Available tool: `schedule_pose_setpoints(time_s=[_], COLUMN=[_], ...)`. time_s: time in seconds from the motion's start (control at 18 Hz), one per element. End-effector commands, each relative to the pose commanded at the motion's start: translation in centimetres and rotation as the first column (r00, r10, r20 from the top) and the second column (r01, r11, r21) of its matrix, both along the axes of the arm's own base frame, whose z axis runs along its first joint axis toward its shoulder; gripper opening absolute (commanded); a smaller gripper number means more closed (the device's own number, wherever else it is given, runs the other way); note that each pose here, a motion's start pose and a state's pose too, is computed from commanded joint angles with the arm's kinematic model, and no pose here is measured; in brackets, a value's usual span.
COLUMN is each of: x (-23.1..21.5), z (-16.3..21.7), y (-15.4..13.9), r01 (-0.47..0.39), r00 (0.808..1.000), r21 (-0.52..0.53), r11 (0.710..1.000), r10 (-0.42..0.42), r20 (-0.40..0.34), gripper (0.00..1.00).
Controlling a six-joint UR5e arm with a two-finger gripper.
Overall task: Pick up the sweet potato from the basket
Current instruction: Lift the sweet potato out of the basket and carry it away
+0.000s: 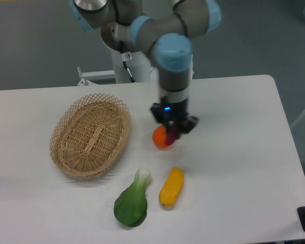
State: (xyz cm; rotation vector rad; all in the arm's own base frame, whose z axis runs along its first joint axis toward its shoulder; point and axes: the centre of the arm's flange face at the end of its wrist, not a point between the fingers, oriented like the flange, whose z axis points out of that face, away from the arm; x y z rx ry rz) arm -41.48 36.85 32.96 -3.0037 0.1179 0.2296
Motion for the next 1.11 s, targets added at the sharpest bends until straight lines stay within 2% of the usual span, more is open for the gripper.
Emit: schedule_pose_setpoints(time_s=[0.22,0.33,0.61,0.89,1.11], x=[-4.6,-6.7,-9.6,-11.4,-12.0], z=[0.1,-0.2,-0.5,-1.3,-1.8], y=[-3.8,-4.8,-5.5,-6.7,-6.8], r01=[0.063,0.082,0.076,0.179,0.183], r00=[0.998,0.996,0.997,0.983,0.982], r21=[-0.025,-0.034,-0.044,-0.098,-0.134], r11=[0.998,0.996,0.996,0.979,0.974], r10=[-0.064,-0.083,-0.078,-0.182,-0.188], r20=[-0.026,-0.031,-0.029,-0.028,-0.025], gripper=[0.05,0.04,0.05,0.05,0.05])
